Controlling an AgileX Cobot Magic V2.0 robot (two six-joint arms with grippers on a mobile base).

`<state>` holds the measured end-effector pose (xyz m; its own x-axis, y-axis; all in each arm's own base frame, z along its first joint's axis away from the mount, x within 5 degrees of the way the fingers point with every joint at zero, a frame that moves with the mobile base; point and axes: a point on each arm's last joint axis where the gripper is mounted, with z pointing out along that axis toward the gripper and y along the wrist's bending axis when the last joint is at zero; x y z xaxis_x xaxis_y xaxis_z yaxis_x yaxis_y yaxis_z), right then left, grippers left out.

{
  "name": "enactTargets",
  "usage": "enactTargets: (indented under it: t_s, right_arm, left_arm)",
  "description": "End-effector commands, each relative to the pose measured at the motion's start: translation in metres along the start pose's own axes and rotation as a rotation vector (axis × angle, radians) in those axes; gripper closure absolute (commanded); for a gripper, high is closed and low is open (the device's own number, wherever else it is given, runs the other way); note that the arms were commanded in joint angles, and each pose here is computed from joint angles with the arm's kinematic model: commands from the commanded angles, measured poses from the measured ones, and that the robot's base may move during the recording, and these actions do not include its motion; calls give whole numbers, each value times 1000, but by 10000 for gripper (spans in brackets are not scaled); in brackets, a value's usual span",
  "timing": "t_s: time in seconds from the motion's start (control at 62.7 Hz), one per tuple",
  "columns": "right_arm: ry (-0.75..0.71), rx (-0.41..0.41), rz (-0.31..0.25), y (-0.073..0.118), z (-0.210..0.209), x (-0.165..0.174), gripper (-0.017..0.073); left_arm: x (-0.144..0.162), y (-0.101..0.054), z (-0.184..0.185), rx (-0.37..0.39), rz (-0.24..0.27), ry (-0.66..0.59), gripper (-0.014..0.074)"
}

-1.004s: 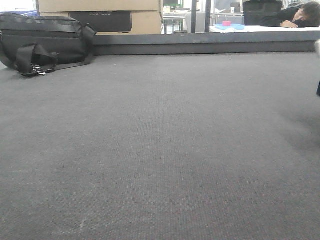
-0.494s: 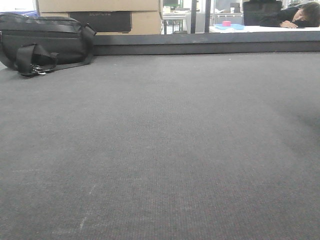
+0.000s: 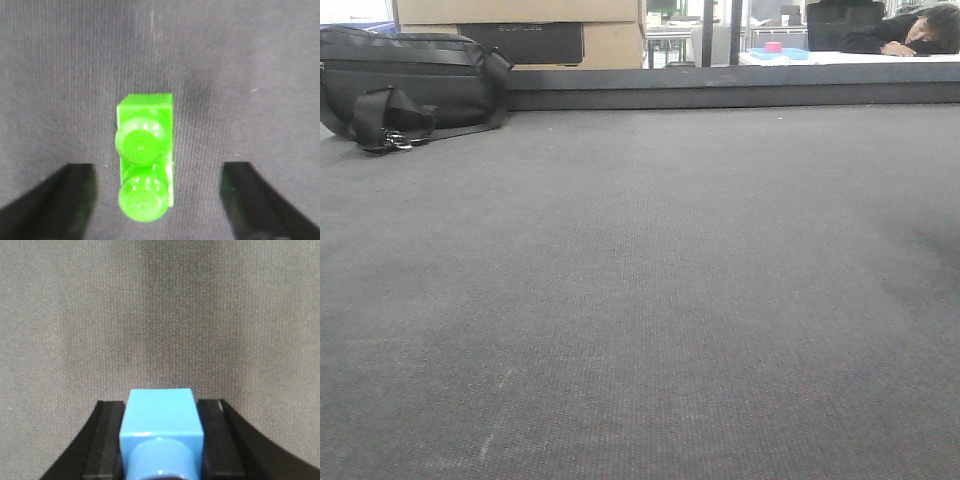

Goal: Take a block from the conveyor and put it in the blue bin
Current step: 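Lift both held bricks up off the conveyor surface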

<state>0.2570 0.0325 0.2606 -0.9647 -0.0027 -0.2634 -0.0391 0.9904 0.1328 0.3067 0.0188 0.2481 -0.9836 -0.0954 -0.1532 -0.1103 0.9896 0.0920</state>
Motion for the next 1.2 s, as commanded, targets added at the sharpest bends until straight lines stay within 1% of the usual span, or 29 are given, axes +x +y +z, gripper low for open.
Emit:
enactTargets:
  t_s: [0.0, 0.159, 0.255, 0.335, 0.415, 0.558, 0.67, 0.686, 0.733, 0.749, 0.781, 0.829, 0.877, 0.957, 1.004, 1.052, 1.084, 1.1, 1.116, 1.18]
  right_arm:
    - [-27, 2, 1, -1, -4, -2, 721]
    - [-40, -2, 3, 0, -4, -3, 721]
    - [-42, -4, 5, 0, -4, -3, 721]
    - [-42, -4, 5, 0, -4, -3, 721]
    - [-38, -4, 5, 0, -4, -3, 721]
    - [-34, -4, 5, 0, -4, -2, 721]
    - [-34, -4, 5, 0, -4, -2, 721]
    - [-34, -4, 5, 0, -4, -2, 721]
    - [-33, -8, 8, 0, -4, -2, 721]
    - [-33, -10, 9, 0, -4, -2, 721]
    - [-31, -16, 13, 1, -4, -2, 721]
    - [-35, -28, 21, 2, -5, -2, 721]
    - [-37, -37, 23, 3, -7, -1, 721]
    - [-53, -42, 23, 4, -12, 0, 721]
    - [-92, -42, -1, 5, -16, 0, 721]
    - [-142, -40, -27, 4, -19, 1, 721]
    - [-174, -38, -39, 4, -21, 2, 721]
    - [-202, -36, -49, 4, -21, 2, 721]
    - [-216, -34, -54, 4, -21, 3, 721]
    - [-282, -29, -56, 3, -22, 8, 721]
  left_arm:
    - [5, -3, 12, 6, -12, -18, 151]
    - [5, -5, 34, 14, -4, -31, 150]
    - [-2, -4, 39, 23, -24, -40, 168]
    - [-4, -2, 43, 20, -35, -4, 206]
    - [-3, -2, 46, 19, -36, 22, 268]
    - [-4, -2, 46, 21, -38, 23, 391]
    - [-5, -2, 43, 21, -41, 30, 561]
    - [-5, -2, 42, 22, -42, 28, 602]
    - [-6, -1, 37, 22, -43, 19, 687]
    - [-7, -1, 34, 24, -45, 14, 704]
    - [-7, -1, 29, 29, -48, 5, 705]
    - [-9, -3, 20, 41, -33, -21, 705]
    - [-9, -6, 8, 52, 8, -60, 705]
    - [-5, -14, -13, 77, 101, -138, 705]
    - [0, -21, -27, 90, 166, -194, 705]
    - [5, -29, -38, 110, 213, -258, 705]
    - [8, -33, -45, 121, 236, -300, 705]
    - [10, -37, -48, 133, 242, -328, 705]
    - [12, -38, -51, 135, 245, -343, 705]
    - [19, -46, -61, 153, 273, -448, 705]
